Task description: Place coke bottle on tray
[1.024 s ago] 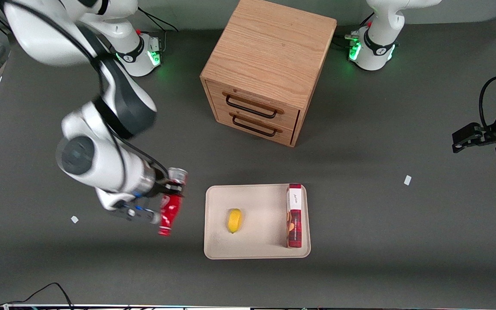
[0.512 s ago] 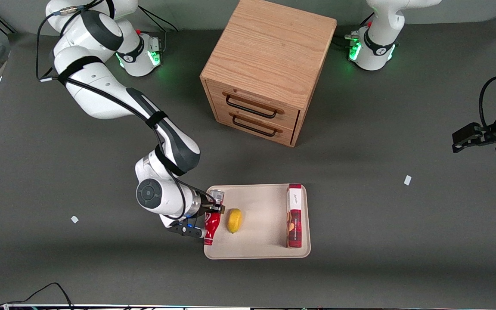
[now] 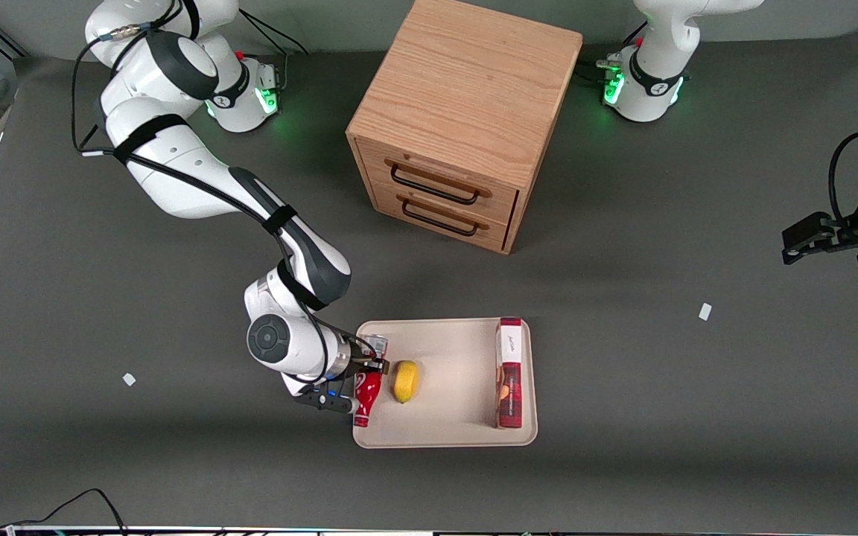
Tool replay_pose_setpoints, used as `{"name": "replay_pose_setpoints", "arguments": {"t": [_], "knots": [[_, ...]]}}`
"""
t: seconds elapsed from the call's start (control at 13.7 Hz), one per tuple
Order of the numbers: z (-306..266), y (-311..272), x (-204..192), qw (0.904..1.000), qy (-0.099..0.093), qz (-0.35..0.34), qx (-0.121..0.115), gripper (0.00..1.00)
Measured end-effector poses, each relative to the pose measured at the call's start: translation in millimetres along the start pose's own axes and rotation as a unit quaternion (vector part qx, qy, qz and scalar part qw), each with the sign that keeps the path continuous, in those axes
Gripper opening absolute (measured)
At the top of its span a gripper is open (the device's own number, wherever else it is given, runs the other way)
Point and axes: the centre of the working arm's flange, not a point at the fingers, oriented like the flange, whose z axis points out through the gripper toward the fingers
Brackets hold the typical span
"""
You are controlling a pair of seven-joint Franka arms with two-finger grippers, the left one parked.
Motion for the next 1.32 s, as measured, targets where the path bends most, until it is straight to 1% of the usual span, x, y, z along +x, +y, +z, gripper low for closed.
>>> {"name": "replay_pose_setpoints", "arguments": {"t": [0.07,0.15,0.29,0.44,0.59,0.73,0.8,1.02,1.1,1.17,1.24,1.32], "knots": [[-4,-1,1,1.0,0.004,0.0,0.003,0.71],[-8,-3,3,1.0,0.008,0.0,0.006,0.82],[-18,-6,4,0.9999,0.014,-0.003,0.007,0.99],[-41,-9,4,0.9999,0.015,-0.007,-0.003,1.0],[-95,-12,1,0.9995,0.01,-0.012,-0.029,1.0],[-176,-8,-9,0.9976,0.003,-0.011,-0.068,1.0],[-220,-3,-16,0.9962,0.005,-0.008,-0.086,1.0],[-349,25,-44,0.9913,0.024,-0.002,-0.13,1.0],[-384,40,-55,0.989,0.021,-0.008,-0.146,1.0],[-418,58,-68,0.9872,0.01,-0.01,-0.159,1.0],[-452,80,-81,0.987,-0.003,-0.005,-0.161,1.0],[-483,103,-94,0.9875,-0.013,0.004,-0.157,1.0]]}}
